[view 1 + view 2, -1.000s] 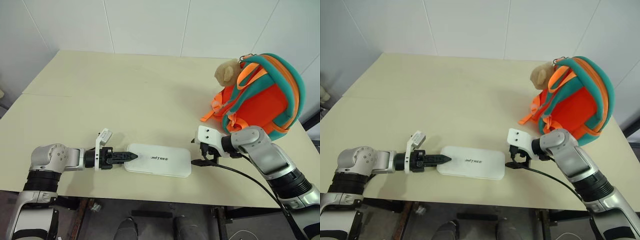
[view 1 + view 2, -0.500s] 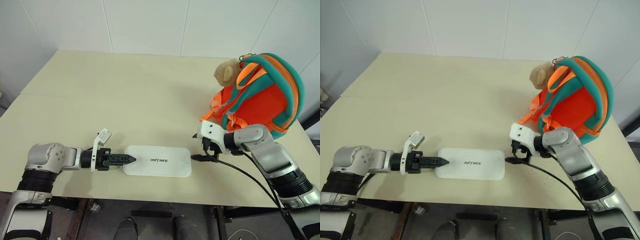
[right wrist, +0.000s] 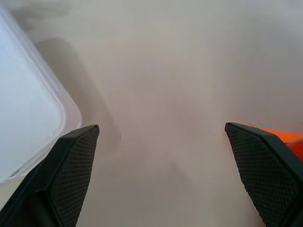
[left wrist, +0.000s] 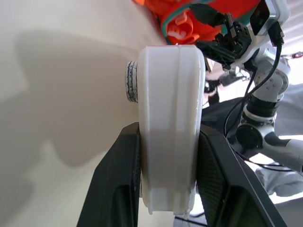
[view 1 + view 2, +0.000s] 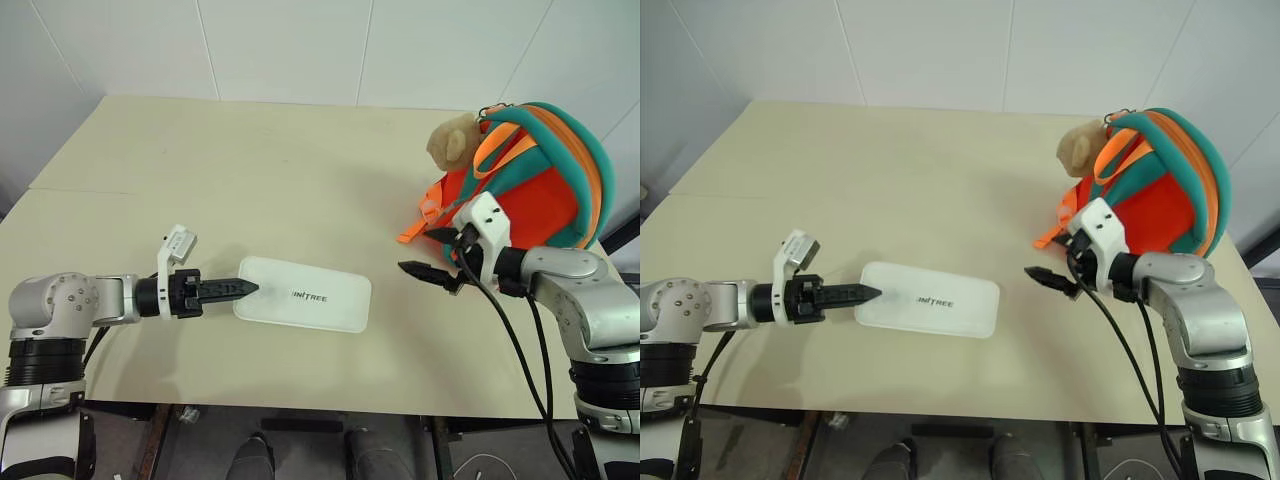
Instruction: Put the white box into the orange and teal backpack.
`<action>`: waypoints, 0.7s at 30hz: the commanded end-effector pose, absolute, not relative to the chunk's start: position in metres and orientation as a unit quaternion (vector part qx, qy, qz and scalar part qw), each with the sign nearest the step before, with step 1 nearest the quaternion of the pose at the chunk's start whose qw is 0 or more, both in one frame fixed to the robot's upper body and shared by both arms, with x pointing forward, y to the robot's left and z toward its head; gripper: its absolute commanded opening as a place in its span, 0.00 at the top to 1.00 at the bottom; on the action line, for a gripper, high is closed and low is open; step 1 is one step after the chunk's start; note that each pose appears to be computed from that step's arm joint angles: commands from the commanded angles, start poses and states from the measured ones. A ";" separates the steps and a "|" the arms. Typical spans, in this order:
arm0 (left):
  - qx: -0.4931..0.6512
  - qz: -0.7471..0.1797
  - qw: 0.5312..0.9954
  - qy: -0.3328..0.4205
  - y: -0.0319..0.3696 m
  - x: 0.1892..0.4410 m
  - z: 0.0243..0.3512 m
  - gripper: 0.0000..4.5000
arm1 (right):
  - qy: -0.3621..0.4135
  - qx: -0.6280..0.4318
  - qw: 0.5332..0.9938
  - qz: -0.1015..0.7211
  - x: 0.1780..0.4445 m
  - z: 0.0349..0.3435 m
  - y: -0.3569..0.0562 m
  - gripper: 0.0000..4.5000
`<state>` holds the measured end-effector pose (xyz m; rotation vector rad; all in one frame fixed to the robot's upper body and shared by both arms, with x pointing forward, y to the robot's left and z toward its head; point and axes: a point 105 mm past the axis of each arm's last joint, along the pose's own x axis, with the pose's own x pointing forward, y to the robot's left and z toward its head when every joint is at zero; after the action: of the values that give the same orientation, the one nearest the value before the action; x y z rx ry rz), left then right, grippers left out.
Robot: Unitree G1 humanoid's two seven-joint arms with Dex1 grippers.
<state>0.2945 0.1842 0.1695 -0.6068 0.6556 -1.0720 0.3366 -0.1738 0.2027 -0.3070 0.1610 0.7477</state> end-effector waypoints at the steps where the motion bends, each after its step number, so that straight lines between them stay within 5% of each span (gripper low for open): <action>1: -0.280 -0.508 0.774 0.253 0.191 0.295 0.197 0.72 | 0.060 -0.145 0.931 0.331 0.336 0.212 -0.188 0.00; 21: -0.314 -0.510 0.775 0.203 0.195 0.297 0.219 0.72 | 0.068 -0.147 0.955 0.247 0.325 0.227 -0.247 0.00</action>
<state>0.3000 0.1959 0.2038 -0.6874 0.4993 -1.0652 0.3247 -0.2397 0.2096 -0.2833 0.2132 0.5453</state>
